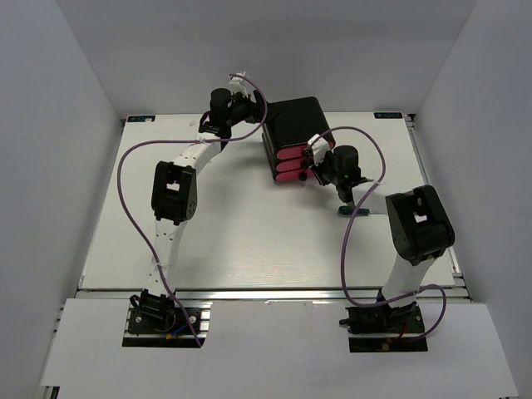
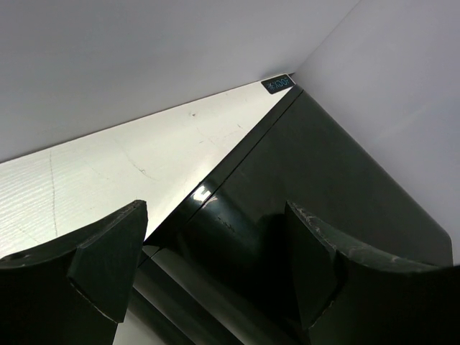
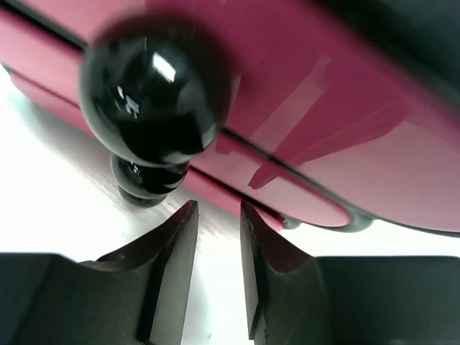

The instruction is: Sort the tools into containers

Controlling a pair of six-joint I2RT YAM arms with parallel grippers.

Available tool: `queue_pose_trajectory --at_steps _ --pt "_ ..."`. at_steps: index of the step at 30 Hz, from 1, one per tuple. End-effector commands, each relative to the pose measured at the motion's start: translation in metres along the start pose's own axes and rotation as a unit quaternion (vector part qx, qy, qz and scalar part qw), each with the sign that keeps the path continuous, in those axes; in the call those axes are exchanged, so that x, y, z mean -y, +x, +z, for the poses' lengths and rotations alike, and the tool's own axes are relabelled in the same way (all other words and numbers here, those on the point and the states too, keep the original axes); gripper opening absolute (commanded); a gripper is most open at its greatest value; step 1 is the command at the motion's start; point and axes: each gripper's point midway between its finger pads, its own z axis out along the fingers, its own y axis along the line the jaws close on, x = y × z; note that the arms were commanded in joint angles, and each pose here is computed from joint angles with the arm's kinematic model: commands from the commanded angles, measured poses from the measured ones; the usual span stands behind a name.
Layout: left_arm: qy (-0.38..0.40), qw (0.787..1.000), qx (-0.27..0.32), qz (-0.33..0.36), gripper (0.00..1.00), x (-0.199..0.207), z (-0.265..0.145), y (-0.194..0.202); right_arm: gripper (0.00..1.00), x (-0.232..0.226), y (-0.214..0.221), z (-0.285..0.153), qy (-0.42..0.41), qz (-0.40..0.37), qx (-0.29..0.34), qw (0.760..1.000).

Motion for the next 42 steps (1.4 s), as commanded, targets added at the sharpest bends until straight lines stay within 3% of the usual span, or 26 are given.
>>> queue_pose_trajectory --at_steps 1,7,9,10,12,14,15,19,21,23,28,36,42 --pt "0.024 0.998 -0.056 -0.015 0.85 0.031 -0.003 0.029 0.34 0.022 -0.043 -0.022 0.039 0.008 0.056 0.998" --pt "0.017 0.999 -0.046 -0.02 0.86 0.028 -0.005 0.023 0.32 0.007 -0.021 -0.052 -0.004 0.037 0.035 0.999" --pt "0.008 0.999 -0.033 -0.019 0.88 0.024 -0.008 0.014 0.23 -0.004 -0.02 -0.063 -0.035 0.058 0.044 0.997" --pt "0.003 0.999 -0.031 -0.026 0.88 0.021 -0.01 0.014 0.11 -0.013 -0.012 -0.067 -0.052 0.07 0.04 0.995" --pt "-0.011 0.999 -0.013 -0.027 0.89 0.013 -0.014 0.002 0.07 -0.029 -0.003 -0.069 -0.082 0.119 0.024 0.989" --pt "-0.022 0.999 0.001 -0.031 0.89 0.011 -0.018 -0.009 0.21 -0.038 0.004 -0.063 -0.099 0.167 0.0 0.981" --pt "-0.026 0.999 0.006 -0.03 0.89 0.007 -0.02 -0.014 0.36 -0.044 0.007 -0.063 -0.105 0.205 -0.015 0.973" --pt "-0.027 0.999 0.018 -0.029 0.89 0.005 -0.022 -0.028 0.55 -0.048 0.003 -0.055 -0.107 0.277 -0.008 0.955" --pt "-0.028 0.999 0.017 -0.029 0.9 0.005 -0.023 -0.029 0.59 -0.052 0.004 -0.049 -0.112 0.308 -0.011 0.945" --pt "-0.027 0.999 0.015 -0.032 0.9 0.004 -0.022 -0.027 0.6 -0.056 0.003 -0.043 -0.114 0.359 -0.015 0.926" --pt "-0.026 0.999 0.012 -0.039 0.89 0.004 -0.022 -0.023 0.65 -0.062 -0.007 -0.03 -0.116 0.401 0.0 0.909" --pt "-0.03 0.999 0.01 -0.044 0.89 0.002 -0.022 -0.021 0.68 -0.046 -0.015 -0.002 -0.048 0.488 0.02 0.871" --pt "-0.031 0.998 0.007 -0.047 0.89 0.001 -0.022 -0.017 0.67 -0.034 -0.008 0.024 -0.003 0.494 0.022 0.869"
